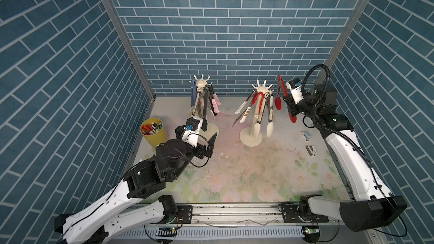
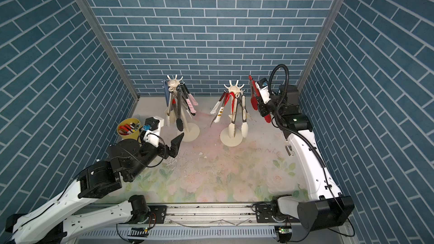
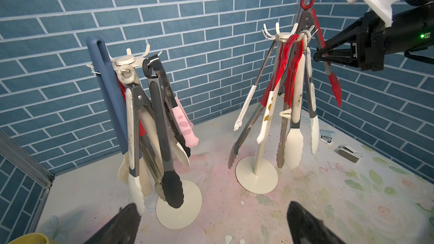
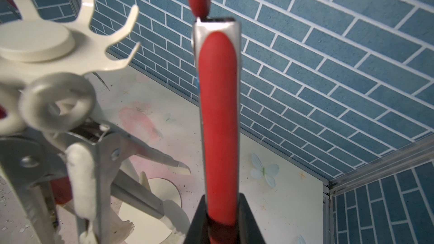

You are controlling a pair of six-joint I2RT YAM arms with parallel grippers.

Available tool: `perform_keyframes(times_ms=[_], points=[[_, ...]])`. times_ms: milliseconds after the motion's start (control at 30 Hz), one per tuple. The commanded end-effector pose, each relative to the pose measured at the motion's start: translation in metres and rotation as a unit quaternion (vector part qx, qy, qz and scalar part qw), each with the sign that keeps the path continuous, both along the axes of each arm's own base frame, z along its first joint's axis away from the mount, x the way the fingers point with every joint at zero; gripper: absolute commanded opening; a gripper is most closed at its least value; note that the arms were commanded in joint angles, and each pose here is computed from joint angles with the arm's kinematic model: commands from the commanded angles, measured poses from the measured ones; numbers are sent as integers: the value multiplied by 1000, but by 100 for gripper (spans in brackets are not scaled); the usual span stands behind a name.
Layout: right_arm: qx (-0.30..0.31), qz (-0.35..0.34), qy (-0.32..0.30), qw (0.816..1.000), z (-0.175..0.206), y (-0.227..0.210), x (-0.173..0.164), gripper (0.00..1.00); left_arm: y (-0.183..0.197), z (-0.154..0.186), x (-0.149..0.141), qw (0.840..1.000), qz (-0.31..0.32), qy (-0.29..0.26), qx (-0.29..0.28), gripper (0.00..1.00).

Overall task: Hang food tongs on kitchen utensil racks
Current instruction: Hang the food tongs on the rack.

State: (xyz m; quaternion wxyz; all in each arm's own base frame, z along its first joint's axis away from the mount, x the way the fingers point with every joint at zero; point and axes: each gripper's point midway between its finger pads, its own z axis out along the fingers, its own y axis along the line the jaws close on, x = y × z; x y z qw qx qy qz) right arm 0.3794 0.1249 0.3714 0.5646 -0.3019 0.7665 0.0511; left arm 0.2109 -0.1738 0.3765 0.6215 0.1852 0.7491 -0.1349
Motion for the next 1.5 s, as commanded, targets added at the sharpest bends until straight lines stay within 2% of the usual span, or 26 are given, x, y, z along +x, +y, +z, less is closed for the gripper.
perform_keyframes(times_ms=[0,300,1167,1467], points=[[-29,8,-39,999,11,6,4,0,3,-5,1,1000,8,3,2,99],[-64,5,-35,997,-3,11,5,0,5,-11,0,1000,12,8,2,99],[-58,0,-58,997,6,7,-5,0,2,-21,2,1000,14,16,10,99],[-63,3,-48,997,-3,7,-6,0,2,-23,3,1000,15,17,13,99]])
